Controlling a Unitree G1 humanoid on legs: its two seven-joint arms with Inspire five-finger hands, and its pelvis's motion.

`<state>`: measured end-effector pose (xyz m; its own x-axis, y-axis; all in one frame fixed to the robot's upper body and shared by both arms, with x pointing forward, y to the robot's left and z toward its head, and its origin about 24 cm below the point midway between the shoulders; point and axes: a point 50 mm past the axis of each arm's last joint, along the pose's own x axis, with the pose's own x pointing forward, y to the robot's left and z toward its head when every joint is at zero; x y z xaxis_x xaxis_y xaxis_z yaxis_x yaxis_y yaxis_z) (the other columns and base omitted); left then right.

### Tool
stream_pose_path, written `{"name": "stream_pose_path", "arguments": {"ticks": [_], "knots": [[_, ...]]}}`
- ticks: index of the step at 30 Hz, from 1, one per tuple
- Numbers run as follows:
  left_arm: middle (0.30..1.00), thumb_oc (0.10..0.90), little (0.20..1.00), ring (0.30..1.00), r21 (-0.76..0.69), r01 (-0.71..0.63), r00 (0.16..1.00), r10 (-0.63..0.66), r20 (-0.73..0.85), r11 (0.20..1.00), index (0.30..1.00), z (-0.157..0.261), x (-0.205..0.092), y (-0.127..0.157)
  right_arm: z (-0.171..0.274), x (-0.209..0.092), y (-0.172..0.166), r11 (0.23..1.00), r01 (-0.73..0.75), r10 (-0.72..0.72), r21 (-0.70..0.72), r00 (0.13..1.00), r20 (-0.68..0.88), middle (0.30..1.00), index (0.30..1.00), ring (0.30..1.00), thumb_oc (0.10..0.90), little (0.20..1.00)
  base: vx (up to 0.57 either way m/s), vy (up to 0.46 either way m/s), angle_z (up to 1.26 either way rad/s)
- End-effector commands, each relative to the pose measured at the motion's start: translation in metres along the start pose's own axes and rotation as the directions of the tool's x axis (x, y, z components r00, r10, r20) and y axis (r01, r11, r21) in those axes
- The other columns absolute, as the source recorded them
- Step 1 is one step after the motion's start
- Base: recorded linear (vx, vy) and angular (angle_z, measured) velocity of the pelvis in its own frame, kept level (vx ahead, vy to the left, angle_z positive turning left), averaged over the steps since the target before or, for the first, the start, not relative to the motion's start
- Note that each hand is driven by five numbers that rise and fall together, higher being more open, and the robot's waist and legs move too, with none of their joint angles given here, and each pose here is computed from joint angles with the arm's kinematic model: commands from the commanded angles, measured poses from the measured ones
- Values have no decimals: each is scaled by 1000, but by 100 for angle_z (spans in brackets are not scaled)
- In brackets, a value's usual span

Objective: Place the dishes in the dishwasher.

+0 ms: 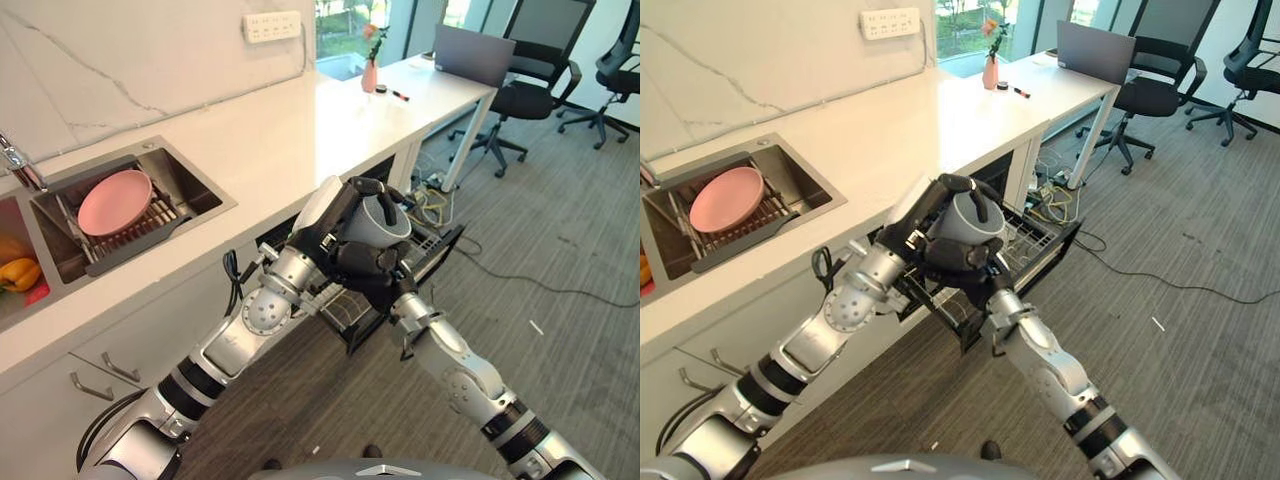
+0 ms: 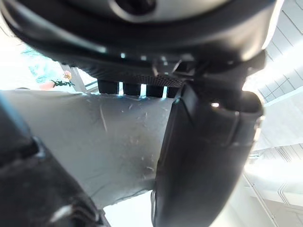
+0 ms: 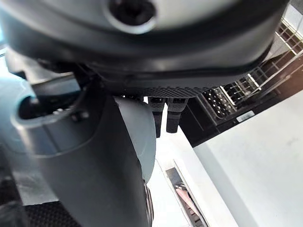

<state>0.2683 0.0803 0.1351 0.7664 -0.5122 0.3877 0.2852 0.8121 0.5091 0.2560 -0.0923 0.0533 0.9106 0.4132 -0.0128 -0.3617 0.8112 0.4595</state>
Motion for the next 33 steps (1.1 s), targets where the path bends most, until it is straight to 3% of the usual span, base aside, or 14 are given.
{"name": "stream_pose_path", "arguments": {"ticks": [1, 16, 17, 18, 24, 33], "knots": [[300, 400, 300, 300, -149, 130, 978, -103, 181, 980, 300, 34, 13, -36, 114, 23, 35, 995, -94, 70, 12, 810, 582, 300, 300, 300, 400, 300, 0, 0, 0], [300, 400, 300, 300, -261, -37, 999, 35, -11, 965, 300, 3, -16, -18, 122, -2, -1, 993, 116, -100, 18, 749, 655, 300, 300, 300, 400, 300, 1, 1, 3], [806, 737, 806, 806, -265, -44, 999, 40, -18, 963, 806, 2, -17, -17, 123, -4, -3, 991, 131, -109, 17, 744, 659, 300, 300, 300, 400, 300, 12, 7, 5], [900, 800, 900, 900, -267, -51, 999, 46, -27, 962, 900, 1, -19, -15, 125, -7, -6, 988, 155, -116, 0, 736, 667, 300, 300, 300, 400, 300, 5, 6, 5], [900, 800, 900, 900, -280, -102, 994, 89, -57, 954, 900, -4, -30, -3, 146, -27, -25, 913, 366, -119, -179, 661, 741, 300, 300, 300, 400, 300, 0, 0, 0], [900, 800, 900, 900, -290, -150, 985, 117, -127, 945, 900, -15, -43, 4, 150, -39, -50, 840, 520, -231, -158, 605, 762, 300, 300, 300, 400, 300, -2, 5, 3]]}}
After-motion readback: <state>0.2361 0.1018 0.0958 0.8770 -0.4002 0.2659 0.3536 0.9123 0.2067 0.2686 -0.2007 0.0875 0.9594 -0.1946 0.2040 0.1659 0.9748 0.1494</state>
